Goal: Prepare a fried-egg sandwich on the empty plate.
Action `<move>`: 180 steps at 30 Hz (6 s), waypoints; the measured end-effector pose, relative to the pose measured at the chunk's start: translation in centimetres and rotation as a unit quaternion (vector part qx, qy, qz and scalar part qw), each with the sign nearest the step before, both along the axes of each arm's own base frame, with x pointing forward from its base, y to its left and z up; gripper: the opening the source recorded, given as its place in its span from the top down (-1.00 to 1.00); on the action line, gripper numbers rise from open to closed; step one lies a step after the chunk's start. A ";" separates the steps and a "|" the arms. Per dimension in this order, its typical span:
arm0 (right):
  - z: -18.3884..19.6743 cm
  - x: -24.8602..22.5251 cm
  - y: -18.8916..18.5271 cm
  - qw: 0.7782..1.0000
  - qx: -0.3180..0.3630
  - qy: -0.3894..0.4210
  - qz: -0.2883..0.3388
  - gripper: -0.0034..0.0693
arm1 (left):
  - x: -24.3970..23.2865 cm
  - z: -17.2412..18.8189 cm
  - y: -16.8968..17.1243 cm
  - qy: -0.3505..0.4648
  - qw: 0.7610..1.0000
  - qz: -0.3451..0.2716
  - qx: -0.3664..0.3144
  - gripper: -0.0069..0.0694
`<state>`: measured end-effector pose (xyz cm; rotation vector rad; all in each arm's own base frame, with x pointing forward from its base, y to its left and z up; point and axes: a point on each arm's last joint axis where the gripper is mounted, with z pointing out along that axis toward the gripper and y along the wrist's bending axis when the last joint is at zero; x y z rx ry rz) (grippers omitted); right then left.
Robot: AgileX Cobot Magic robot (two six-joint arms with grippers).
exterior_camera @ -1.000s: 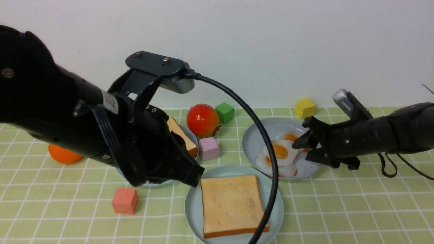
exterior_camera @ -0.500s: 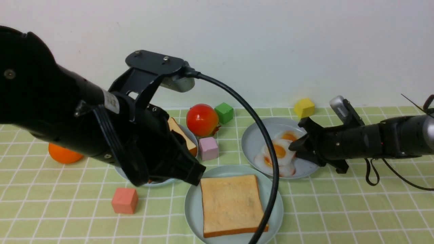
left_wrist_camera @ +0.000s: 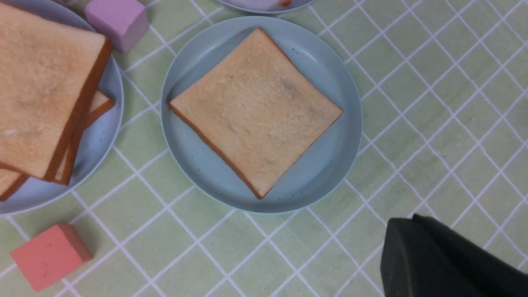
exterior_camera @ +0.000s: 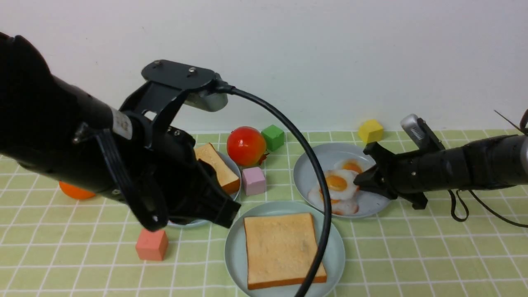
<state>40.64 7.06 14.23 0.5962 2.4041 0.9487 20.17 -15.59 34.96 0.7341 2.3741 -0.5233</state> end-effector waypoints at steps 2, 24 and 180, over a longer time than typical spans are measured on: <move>2.4 -0.4 0.3 0.999 0.007 -0.027 0.019 0.70 | -0.9 0.6 0.9 0.001 1.000 0.014 0.009 0.85; 3.4 -8.1 10.3 0.964 -0.028 -0.028 0.262 0.70 | -6.1 0.4 5.7 0.009 0.994 0.109 0.010 0.82; 17.3 -37.6 -3.2 0.811 -0.236 -0.496 0.201 0.73 | -20.6 -2.2 13.2 -0.018 0.959 0.241 -0.148 0.85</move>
